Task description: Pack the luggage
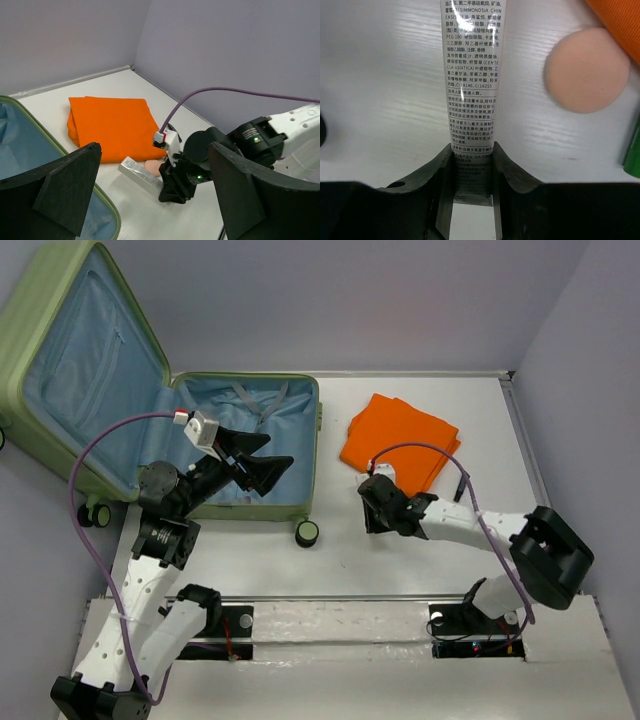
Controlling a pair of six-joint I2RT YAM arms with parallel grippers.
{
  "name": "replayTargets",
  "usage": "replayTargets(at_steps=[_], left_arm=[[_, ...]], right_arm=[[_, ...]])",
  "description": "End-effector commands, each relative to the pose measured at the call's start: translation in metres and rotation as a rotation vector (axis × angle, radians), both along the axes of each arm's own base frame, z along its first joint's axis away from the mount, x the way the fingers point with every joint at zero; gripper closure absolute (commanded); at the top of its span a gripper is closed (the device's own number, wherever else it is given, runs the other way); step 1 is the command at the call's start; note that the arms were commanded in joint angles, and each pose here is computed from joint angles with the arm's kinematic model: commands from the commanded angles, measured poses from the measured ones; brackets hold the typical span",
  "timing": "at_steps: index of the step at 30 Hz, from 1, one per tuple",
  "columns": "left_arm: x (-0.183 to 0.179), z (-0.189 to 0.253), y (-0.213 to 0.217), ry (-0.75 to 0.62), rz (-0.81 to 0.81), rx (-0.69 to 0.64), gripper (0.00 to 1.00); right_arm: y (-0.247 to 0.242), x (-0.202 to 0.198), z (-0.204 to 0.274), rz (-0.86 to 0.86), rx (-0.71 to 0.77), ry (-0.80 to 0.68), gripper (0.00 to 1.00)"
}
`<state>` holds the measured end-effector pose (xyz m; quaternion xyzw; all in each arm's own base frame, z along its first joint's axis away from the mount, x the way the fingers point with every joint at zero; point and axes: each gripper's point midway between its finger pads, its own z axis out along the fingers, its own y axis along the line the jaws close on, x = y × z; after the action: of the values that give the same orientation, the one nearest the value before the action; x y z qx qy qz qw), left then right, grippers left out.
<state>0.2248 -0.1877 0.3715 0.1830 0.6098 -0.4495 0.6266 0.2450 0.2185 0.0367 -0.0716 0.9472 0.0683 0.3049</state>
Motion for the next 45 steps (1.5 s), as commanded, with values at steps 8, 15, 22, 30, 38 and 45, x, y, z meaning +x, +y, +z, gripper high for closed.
replayTargets(at_steps=[8, 15, 22, 30, 38, 45], left_arm=[[0.012, 0.014, 0.022, -0.015, 0.162, -0.034, 0.01], [0.045, 0.0, 0.076, 0.073, 0.516, -0.023, 0.01], [0.036, 0.004, 0.058, 0.053, 0.403, -0.031, 0.01], [0.041, -0.018, 0.02, 0.121, 0.191, 0.011, 0.01], [0.043, -0.028, 0.012, 0.156, 0.141, 0.028, 0.01], [0.04, -0.026, 0.01, 0.153, 0.128, 0.026, 0.01]], right_arm=[[0.139, 0.04, 0.216, 0.327, 0.442, -0.332, 0.8], [0.185, 0.082, 0.233, 0.34, 0.482, -0.364, 0.01], [0.017, 0.079, 0.122, -0.018, 0.238, -0.248, 0.38], [-0.045, 0.061, 0.042, -0.15, 0.022, -0.129, 0.46], [-0.055, 0.077, 0.006, -0.187, -0.049, -0.052, 0.5], [-0.038, 0.074, 0.021, -0.137, -0.008, -0.069, 0.93]])
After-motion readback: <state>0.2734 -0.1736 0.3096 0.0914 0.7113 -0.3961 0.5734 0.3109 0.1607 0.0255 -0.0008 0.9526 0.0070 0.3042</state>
